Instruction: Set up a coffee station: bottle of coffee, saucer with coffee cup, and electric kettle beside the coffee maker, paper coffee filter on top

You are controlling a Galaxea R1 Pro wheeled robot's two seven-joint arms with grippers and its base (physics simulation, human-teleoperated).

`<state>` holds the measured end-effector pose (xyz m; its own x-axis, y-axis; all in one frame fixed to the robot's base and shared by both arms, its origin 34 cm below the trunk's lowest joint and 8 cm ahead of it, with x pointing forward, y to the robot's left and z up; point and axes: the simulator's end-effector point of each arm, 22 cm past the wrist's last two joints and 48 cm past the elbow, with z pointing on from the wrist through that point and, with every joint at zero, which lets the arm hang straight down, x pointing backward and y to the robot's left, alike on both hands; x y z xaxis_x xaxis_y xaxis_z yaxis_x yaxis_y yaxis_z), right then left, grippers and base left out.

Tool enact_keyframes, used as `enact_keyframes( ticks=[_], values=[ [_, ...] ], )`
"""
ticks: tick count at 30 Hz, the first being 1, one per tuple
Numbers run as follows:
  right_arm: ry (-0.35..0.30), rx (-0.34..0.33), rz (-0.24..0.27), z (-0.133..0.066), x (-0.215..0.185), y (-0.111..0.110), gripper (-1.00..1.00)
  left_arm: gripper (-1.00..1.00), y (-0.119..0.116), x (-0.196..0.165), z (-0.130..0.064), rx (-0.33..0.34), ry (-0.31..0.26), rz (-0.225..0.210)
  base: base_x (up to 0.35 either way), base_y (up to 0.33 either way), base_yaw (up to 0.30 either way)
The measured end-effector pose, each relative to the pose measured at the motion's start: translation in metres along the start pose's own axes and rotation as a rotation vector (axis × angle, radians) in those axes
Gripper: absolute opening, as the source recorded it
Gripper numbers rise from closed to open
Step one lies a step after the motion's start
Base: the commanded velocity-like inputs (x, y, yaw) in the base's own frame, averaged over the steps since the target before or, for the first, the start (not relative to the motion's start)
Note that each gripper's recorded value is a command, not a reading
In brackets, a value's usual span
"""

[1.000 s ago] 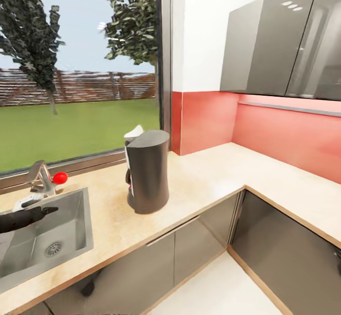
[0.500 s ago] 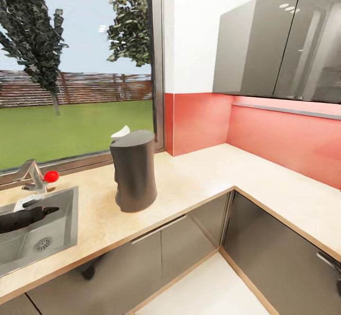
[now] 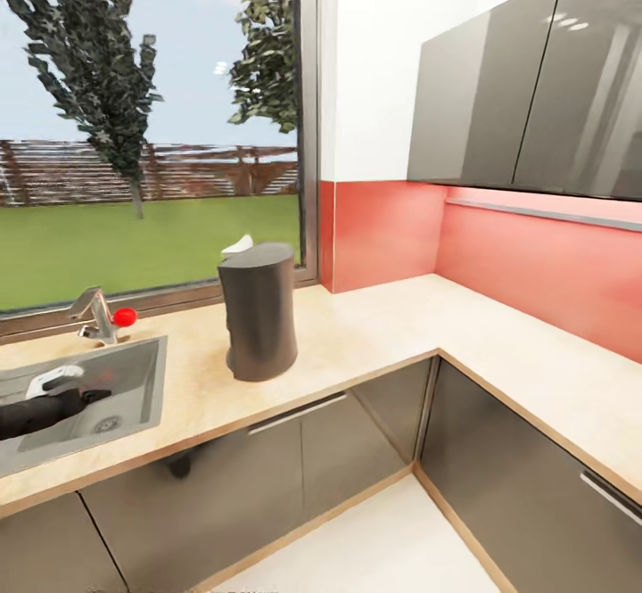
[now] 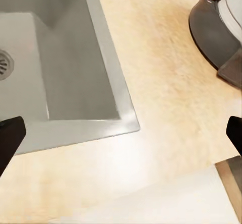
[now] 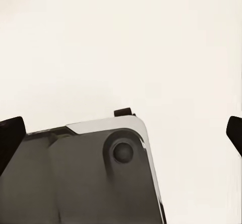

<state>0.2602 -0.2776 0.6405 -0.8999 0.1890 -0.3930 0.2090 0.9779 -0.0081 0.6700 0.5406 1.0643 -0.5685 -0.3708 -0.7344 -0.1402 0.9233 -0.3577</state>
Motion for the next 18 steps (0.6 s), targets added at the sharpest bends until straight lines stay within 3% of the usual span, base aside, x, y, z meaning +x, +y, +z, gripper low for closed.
enact_keyframes(
  ticks=[18],
  values=[
    [-0.016,-0.004,0.0,-0.0001,-0.0062,0.002,1.0,1.0,-0.003,-0.0061,-0.0064,0.004,-0.015,0.005,-0.003,-0.27,0.23]
  ],
)
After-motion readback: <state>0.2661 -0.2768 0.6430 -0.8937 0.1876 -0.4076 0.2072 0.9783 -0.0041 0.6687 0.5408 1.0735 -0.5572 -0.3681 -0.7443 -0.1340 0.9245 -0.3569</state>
